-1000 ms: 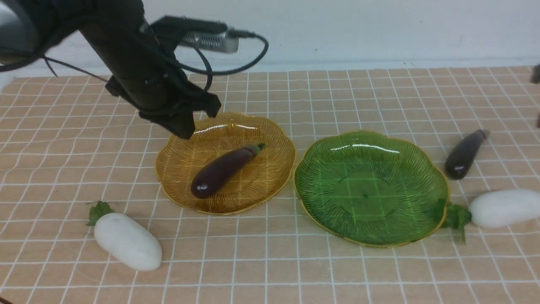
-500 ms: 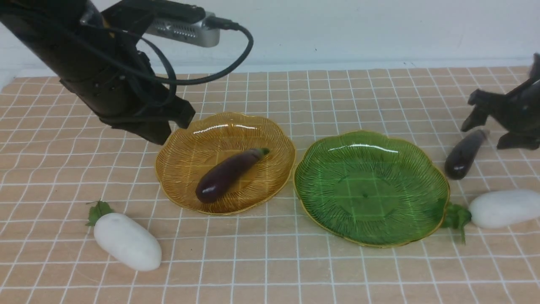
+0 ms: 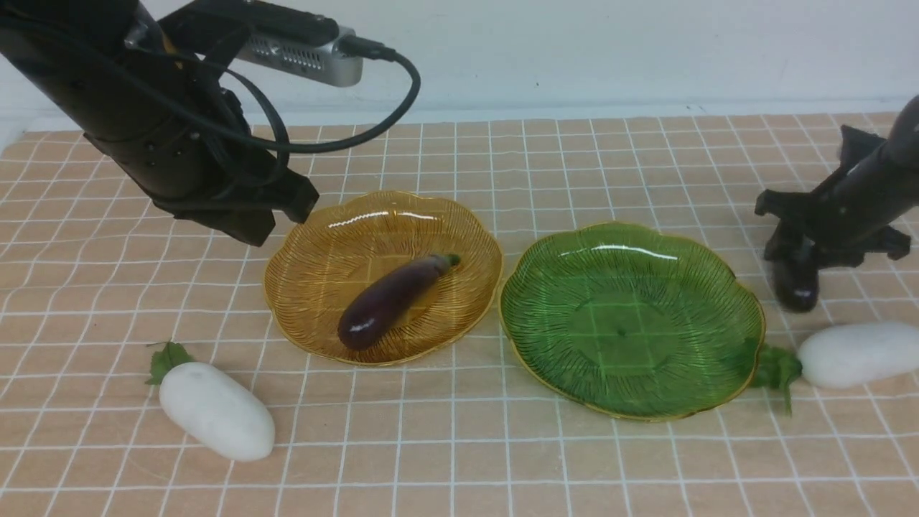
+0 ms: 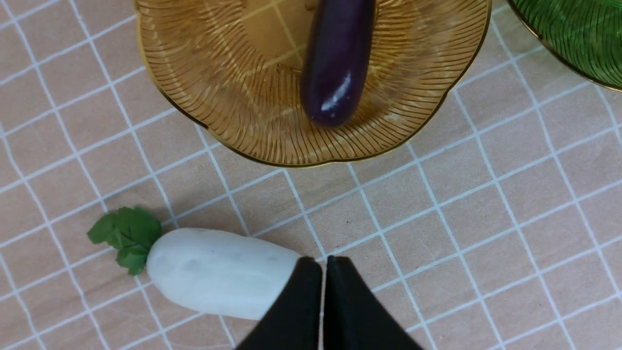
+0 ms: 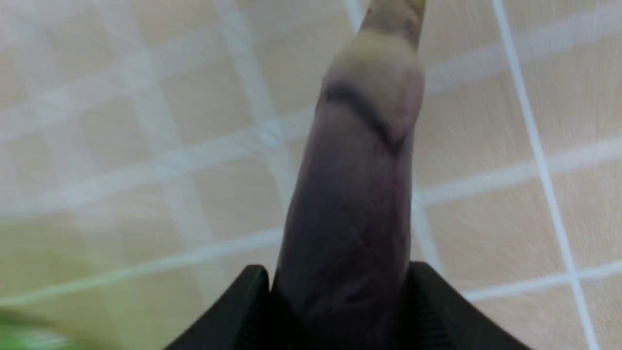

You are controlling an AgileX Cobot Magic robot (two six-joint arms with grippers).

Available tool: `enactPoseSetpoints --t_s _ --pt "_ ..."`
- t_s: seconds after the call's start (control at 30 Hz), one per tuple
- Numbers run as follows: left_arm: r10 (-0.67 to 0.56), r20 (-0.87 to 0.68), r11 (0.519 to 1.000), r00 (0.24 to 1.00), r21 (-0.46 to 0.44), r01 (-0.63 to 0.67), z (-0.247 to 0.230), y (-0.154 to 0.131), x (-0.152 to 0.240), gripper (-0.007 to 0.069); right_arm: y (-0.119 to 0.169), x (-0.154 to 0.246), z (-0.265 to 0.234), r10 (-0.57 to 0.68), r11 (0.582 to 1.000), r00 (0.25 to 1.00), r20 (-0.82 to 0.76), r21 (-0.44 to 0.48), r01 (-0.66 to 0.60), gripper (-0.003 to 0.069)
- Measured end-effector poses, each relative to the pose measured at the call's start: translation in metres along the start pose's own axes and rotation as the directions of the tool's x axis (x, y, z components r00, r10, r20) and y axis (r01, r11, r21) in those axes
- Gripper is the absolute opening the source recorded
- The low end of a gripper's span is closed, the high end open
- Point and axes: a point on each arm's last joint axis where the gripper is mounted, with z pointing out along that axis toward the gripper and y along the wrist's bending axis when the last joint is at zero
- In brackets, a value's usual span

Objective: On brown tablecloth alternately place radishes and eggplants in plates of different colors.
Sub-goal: 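Pick up the eggplant and place it on the yellow plate with the right gripper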

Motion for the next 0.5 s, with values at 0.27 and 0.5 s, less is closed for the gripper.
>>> enactPoseSetpoints --t_s 0.27,0.5 --pt "-0.004 0.0 1.0 1.0 -0.002 0.004 0.0 0.0 0.0 -0.0003 0.171 0.019 -0.104 -0.225 0.863 0.955 0.191 -0.417 0.286 0.0327" --pt "-0.01 0.0 1.0 1.0 -0.003 0.01 0.0 0.0 0.0 -0.0003 0.268 0.092 -0.04 -0.339 0.775 0.933 0.12 -0.527 0.349 0.0327"
